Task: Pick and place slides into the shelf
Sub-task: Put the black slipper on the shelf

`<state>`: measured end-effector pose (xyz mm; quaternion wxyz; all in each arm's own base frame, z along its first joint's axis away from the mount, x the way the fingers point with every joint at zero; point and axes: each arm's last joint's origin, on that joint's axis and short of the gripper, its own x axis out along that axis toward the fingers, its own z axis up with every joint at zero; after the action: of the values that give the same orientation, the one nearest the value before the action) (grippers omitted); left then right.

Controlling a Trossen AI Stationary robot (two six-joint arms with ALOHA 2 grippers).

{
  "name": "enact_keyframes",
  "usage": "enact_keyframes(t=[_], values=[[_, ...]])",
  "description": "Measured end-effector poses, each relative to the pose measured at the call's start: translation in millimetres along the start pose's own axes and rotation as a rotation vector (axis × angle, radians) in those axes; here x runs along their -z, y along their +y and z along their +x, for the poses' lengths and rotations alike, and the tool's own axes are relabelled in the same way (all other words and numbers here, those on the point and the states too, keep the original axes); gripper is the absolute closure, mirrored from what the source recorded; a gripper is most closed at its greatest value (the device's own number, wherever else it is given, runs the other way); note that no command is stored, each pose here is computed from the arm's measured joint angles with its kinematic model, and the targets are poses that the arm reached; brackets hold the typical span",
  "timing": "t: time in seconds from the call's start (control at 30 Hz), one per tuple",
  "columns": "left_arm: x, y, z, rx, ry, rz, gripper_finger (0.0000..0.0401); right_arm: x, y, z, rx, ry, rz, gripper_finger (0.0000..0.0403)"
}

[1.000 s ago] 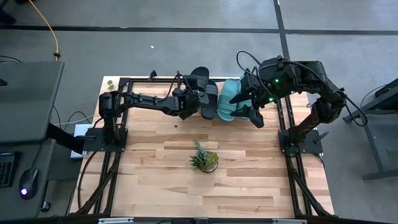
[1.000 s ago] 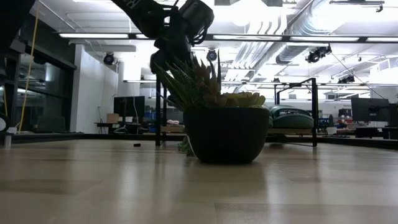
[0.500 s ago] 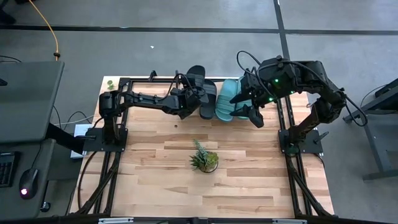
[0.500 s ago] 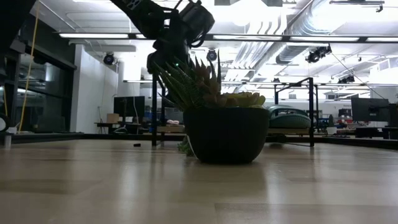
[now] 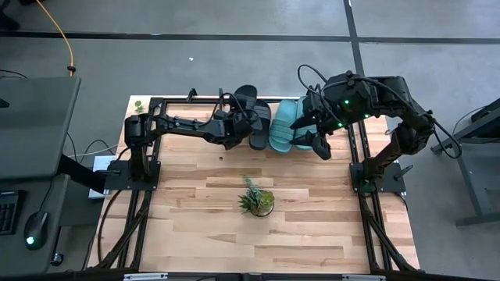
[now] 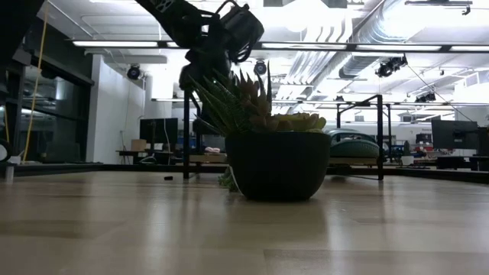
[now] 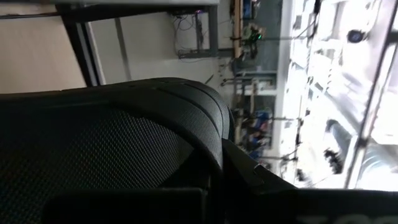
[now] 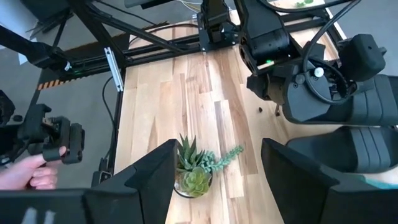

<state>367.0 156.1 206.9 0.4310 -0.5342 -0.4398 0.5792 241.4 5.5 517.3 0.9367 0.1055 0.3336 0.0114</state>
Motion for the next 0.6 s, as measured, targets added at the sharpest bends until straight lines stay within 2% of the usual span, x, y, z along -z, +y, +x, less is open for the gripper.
enact_keyframes(t=[0.2,0.6], values=[[1.0,1.4,-0.3,-0.033,0.043,0.075,0.0396,0.6,-0.1,0.0,0.001,0.006,0.002,0.0178],[1.6,0.7,-0.3,-0.029,0.046,0.076,0.0396,0.6,-0.2,0.1,0.004,0.005,0.002,0.0178]])
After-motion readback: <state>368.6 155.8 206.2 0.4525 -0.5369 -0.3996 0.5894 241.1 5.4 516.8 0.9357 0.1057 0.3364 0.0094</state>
